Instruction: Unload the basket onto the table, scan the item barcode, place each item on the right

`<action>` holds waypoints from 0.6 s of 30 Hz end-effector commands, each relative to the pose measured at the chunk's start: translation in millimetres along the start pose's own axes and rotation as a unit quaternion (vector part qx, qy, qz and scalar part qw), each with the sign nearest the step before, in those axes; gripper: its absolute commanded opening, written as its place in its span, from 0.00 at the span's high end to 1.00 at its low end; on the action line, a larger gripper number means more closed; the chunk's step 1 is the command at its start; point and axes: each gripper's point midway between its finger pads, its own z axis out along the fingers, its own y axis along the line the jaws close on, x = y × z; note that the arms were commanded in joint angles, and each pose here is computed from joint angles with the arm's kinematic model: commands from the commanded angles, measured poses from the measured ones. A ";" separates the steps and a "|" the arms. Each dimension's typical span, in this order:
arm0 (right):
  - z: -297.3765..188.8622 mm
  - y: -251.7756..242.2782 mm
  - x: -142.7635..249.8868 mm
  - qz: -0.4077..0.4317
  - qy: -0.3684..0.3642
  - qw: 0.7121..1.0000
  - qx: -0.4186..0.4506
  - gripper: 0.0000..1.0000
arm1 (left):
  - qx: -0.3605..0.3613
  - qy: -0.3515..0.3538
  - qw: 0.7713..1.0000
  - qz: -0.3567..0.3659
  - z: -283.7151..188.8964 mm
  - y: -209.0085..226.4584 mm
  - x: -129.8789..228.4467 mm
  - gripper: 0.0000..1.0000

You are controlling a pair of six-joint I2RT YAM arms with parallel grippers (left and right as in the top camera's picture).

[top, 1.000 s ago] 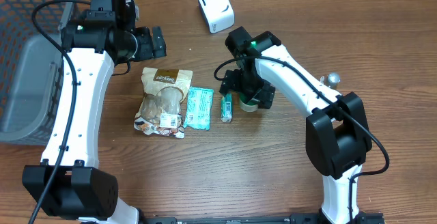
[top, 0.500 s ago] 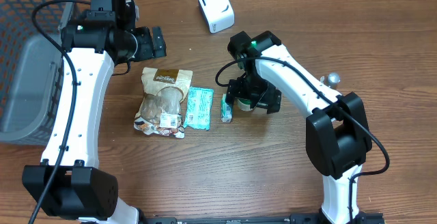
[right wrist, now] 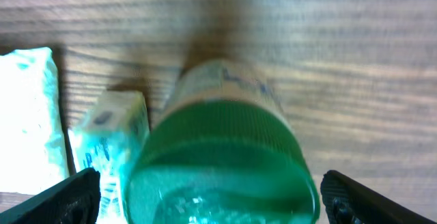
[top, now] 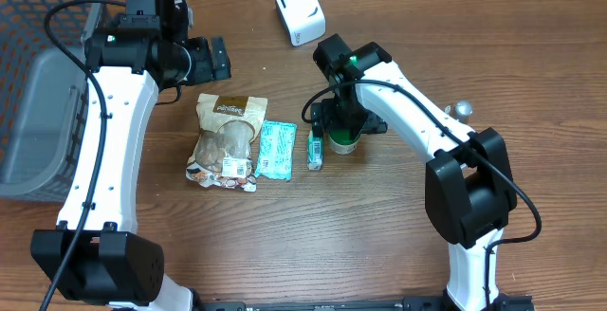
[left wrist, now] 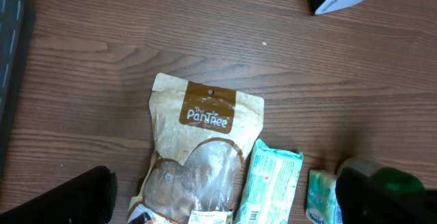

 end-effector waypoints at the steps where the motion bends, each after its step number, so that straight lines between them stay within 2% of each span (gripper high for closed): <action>1: -21.4 0.7 -12.4 -0.025 -0.037 0.999 -0.006 0.00 | 0.006 -0.005 1.000 0.005 -2.7 -1.6 -3.8 0.00; 15: -21.4 -4.2 -14.6 -0.033 -0.043 0.998 0.009 0.00 | 0.006 -0.005 1.000 0.005 -2.7 -1.6 -3.8 0.00; 18: -21.5 -3.1 -16.8 -0.032 -0.047 0.998 0.007 0.03 | 0.006 -0.005 1.000 0.005 -2.7 -1.6 -3.8 0.00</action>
